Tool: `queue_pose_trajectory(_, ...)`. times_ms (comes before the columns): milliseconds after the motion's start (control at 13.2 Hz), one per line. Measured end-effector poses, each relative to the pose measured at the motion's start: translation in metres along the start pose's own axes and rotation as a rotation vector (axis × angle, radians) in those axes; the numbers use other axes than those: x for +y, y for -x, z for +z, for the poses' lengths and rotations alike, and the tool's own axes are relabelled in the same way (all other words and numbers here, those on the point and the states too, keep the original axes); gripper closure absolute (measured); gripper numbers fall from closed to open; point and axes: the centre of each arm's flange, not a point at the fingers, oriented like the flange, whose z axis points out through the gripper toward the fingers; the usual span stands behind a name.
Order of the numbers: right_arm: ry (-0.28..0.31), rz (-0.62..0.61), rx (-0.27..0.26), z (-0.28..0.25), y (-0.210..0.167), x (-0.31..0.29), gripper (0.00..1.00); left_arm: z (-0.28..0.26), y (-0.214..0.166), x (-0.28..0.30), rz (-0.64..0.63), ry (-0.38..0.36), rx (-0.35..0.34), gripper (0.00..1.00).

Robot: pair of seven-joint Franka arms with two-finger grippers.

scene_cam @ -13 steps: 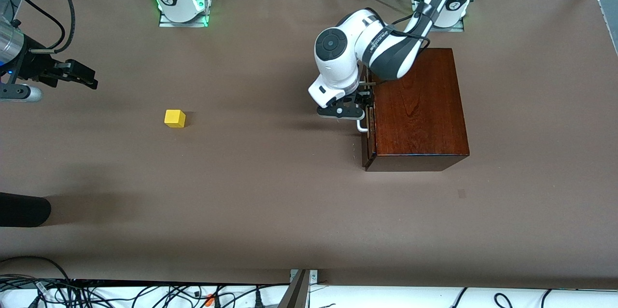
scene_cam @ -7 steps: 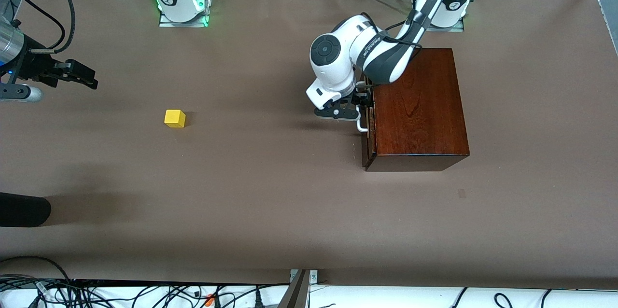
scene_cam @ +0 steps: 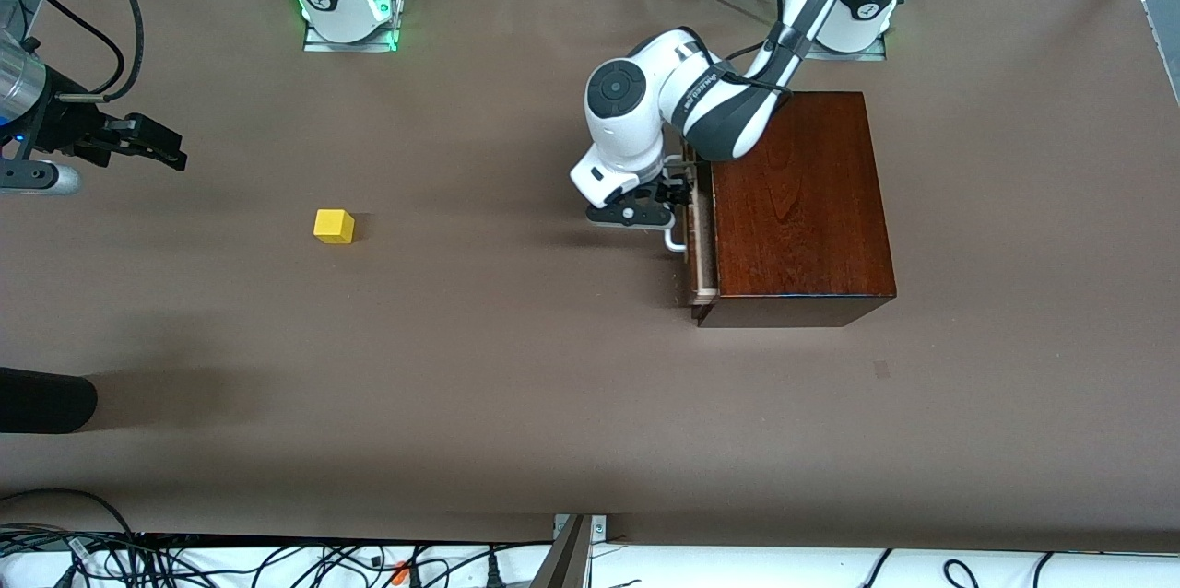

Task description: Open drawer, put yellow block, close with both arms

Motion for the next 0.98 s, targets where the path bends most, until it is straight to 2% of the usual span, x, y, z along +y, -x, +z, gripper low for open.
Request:
queue_pose_trajectory(302, 0.0, 0.0, -0.006, 0.001, 0.001, 0.0, 0.0, -0.004, 0.002, 0.035, -0.019, 0.032, 0.021, 0.0)
queue_pose_trajectory(680, 0.0, -0.001, -0.008, 0.0, 0.001, 0.0, 0.0, -0.002, -0.001, 0.039, -0.031, 0.019, 0.012, 0.0)
queue_pose_trajectory(983, 0.001, -0.005, -0.019, 0.003, 0.002, -0.003, 0.0, -0.027, -0.003, 0.059, -0.016, 0.07, 0.059, 0.0)
